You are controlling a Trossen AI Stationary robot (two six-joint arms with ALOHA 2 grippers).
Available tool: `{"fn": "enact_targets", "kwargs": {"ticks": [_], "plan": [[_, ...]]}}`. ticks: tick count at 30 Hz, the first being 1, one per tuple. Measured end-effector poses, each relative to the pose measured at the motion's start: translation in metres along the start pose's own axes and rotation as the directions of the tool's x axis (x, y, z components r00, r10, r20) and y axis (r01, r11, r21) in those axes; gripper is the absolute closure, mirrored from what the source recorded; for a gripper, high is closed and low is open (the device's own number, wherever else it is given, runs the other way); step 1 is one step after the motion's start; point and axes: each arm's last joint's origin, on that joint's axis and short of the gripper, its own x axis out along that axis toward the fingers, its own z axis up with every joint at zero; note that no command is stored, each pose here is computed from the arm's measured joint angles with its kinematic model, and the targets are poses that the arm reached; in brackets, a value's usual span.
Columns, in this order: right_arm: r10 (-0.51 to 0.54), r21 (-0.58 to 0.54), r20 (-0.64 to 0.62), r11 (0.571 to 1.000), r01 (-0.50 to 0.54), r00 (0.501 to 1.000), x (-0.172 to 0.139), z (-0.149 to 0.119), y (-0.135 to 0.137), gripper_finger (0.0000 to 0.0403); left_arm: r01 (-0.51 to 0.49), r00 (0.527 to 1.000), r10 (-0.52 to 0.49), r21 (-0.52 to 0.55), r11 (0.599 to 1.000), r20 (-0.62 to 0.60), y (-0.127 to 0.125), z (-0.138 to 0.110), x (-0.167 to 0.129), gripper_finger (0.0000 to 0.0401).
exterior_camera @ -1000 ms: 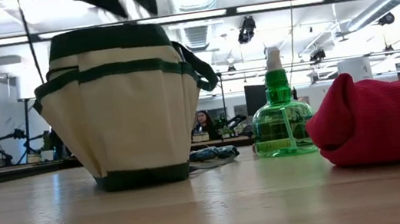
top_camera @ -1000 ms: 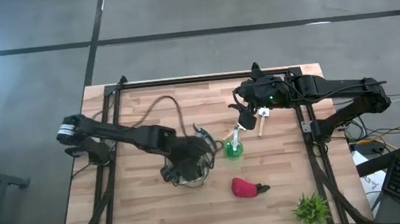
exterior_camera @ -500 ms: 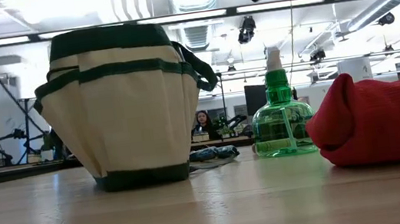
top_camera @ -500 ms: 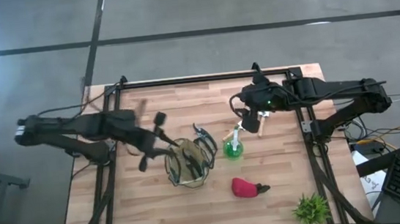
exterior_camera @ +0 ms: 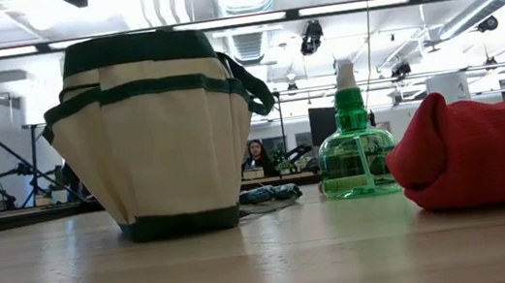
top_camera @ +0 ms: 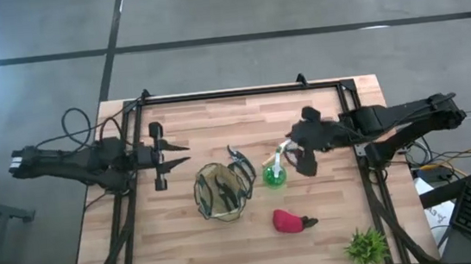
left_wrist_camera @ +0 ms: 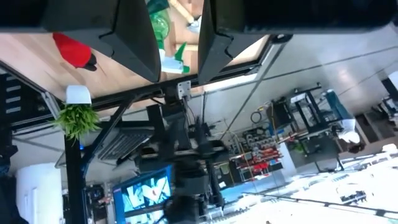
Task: Pick & Place Garden tools in Gardening bag
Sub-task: Put the green spray bottle into the gardening bag
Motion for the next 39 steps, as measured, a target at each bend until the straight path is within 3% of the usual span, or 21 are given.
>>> {"fn": "enact_targets", "kwargs": {"ticks": [7,18,24,30,39], "plan": [[0.109,-0.027,-0.06,0.993,-0.111,0.992,0.0,-0.029,0.041,0.0209,-0.017,1.0,0.016,-0.024,1.0,-0.021,-0.003,-0.015,-0.004,0.0291],[0.21,0.029,-0.16,0.978,-0.208,0.965,0.019,-0.071,0.085,0.0209,-0.029,0.999,0.03,-0.029,0.999,0.021,-0.002,-0.011,-0.004,0.0291],[0.273,0.041,-0.194,0.962,-0.271,0.942,0.041,-0.077,0.101,0.0209,-0.028,0.999,0.029,-0.054,0.998,0.019,-0.002,-0.011,-0.003,0.0291],[0.239,0.054,-0.281,0.971,-0.234,0.929,0.056,-0.074,0.113,0.0209,-0.027,0.999,0.029,-0.079,0.997,0.019,-0.002,-0.011,-0.003,0.0291],[0.277,0.061,-0.436,0.958,-0.279,0.856,0.092,-0.075,0.142,0.0202,-0.027,0.999,0.028,-0.077,0.997,0.016,-0.002,-0.012,-0.003,0.0291]]}}
